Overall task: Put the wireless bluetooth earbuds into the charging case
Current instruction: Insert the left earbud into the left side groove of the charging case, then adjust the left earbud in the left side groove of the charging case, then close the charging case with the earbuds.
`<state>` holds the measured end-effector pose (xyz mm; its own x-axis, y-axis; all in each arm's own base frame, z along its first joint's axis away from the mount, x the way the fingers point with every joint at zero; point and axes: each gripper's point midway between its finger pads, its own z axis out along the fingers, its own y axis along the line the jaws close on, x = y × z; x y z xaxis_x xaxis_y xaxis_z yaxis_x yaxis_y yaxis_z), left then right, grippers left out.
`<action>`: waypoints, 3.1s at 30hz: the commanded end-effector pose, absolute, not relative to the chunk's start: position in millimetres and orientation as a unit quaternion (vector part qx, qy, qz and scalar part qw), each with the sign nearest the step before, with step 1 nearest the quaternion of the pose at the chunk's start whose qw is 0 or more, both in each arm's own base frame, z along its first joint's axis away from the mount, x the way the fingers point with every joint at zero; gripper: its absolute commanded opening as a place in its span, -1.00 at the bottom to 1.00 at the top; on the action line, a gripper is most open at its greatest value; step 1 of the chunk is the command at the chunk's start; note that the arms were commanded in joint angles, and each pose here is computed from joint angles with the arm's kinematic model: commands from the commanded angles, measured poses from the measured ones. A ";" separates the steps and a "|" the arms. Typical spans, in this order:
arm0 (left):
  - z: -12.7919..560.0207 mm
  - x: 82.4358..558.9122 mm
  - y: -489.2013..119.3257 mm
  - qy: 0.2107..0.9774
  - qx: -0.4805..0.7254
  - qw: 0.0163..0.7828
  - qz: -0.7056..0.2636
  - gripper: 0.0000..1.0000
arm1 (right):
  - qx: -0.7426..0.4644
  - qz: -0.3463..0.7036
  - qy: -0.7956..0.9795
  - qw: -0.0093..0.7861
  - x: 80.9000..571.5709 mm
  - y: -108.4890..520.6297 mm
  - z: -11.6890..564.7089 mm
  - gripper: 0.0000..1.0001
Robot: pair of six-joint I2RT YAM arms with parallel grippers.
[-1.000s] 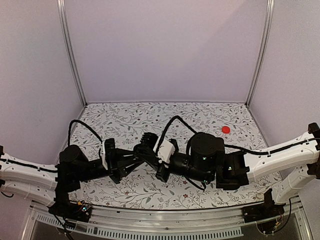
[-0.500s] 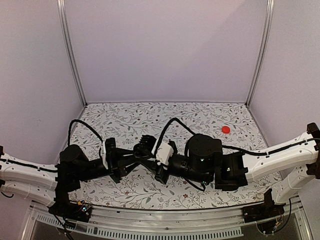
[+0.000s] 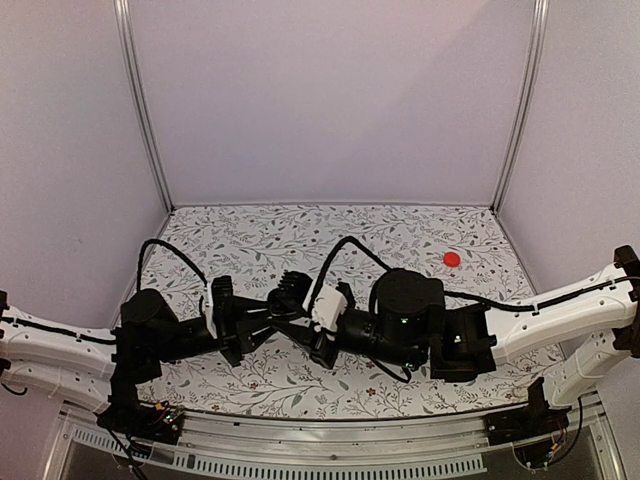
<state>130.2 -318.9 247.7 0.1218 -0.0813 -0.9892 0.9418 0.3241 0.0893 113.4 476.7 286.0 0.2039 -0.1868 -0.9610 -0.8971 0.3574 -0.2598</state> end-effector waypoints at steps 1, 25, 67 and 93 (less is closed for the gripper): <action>266.6 127.2 -321.6 0.495 0.410 0.636 -0.427 -1.00 | -0.468 0.289 0.558 0.621 119.8 471.2 305.7 -0.22; 256.4 132.8 -328.3 0.515 0.413 0.606 -0.444 -1.00 | -0.471 0.350 0.521 0.621 106.8 458.5 347.0 -0.01; 250.5 133.1 -334.8 0.522 0.428 0.576 -0.460 -1.00 | -0.470 0.304 0.617 0.554 141.9 444.7 300.1 0.25; 247.1 133.7 -336.8 0.524 0.434 0.570 -0.460 -1.00 | -0.498 0.492 0.582 0.414 127.7 437.0 309.2 0.03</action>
